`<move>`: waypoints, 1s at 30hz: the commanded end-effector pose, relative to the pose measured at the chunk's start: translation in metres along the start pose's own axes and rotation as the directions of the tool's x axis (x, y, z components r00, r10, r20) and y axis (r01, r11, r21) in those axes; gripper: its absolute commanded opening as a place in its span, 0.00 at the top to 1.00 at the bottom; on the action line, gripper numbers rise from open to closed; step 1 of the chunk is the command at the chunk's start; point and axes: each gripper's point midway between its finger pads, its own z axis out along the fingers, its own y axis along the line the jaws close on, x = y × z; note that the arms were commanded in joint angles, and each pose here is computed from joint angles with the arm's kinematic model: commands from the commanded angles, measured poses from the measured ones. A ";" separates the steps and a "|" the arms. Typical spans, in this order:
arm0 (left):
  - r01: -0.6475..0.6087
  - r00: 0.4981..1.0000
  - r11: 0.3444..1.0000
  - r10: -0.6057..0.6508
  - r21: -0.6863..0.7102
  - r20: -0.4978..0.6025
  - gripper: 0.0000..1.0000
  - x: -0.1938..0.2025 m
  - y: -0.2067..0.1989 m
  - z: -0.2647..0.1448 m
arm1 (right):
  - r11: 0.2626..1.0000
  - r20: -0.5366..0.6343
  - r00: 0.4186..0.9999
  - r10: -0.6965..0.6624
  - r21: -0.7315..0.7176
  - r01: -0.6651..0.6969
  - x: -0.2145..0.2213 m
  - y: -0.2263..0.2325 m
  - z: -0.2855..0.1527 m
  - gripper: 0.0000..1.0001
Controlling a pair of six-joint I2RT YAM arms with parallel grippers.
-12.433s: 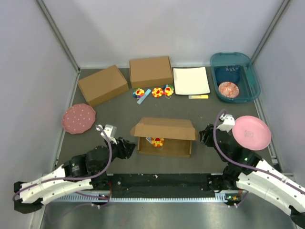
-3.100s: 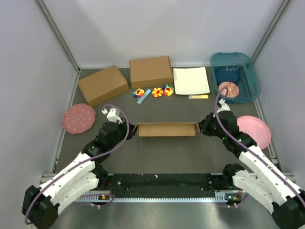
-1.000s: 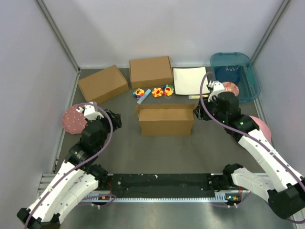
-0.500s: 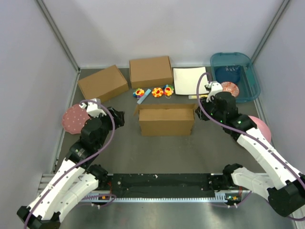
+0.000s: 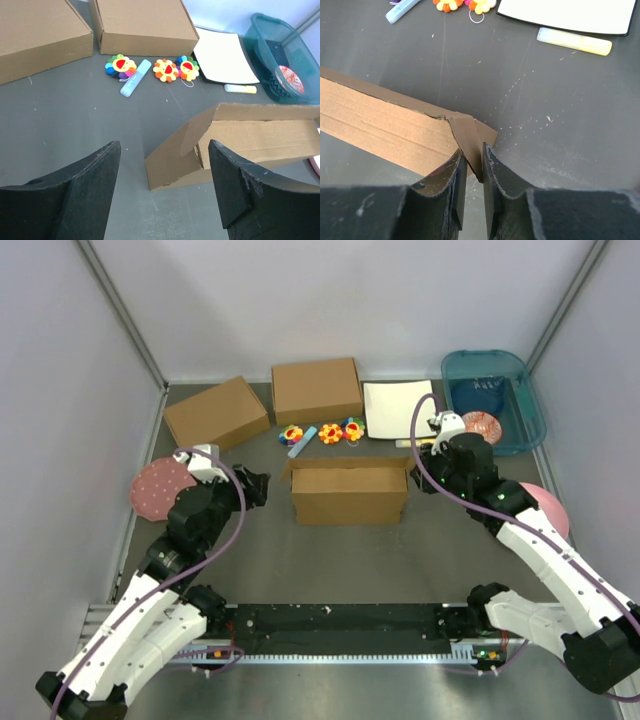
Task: Fold the paper box
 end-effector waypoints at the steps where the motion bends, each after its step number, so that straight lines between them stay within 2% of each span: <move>1: -0.055 0.998 0.991 0.054 0.119 0.011 0.24 -0.008 -0.022 0.002 | 1.000 0.030 1.000 -0.006 -0.008 0.007 -0.011 0.005 -0.001 0.82; 6: -0.103 0.991 0.974 0.117 0.200 -0.061 0.23 0.010 -0.035 0.011 | 1.000 0.030 1.000 -0.001 -0.009 0.001 -0.012 0.005 -0.002 0.82; 11: -0.191 0.978 0.940 0.207 0.281 -0.026 0.22 0.009 -0.046 0.013 | 1.000 0.030 1.000 0.003 -0.013 -0.003 -0.012 0.007 -0.002 0.82; 15: -0.239 0.968 0.934 0.251 0.266 -0.010 0.23 0.003 -0.045 0.021 | 1.000 0.032 0.999 0.008 -0.020 -0.007 -0.014 0.008 -0.002 0.82; 25: -0.298 0.942 0.916 0.328 0.269 -0.073 0.31 0.010 -0.048 0.044 | 1.000 0.025 1.000 0.015 -0.027 -0.014 -0.014 0.010 -0.003 0.82; 30: -0.312 0.935 0.912 0.345 0.267 -0.084 0.41 0.015 -0.045 0.046 | 0.999 0.019 1.000 0.019 -0.051 -0.018 -0.013 0.015 -0.005 0.83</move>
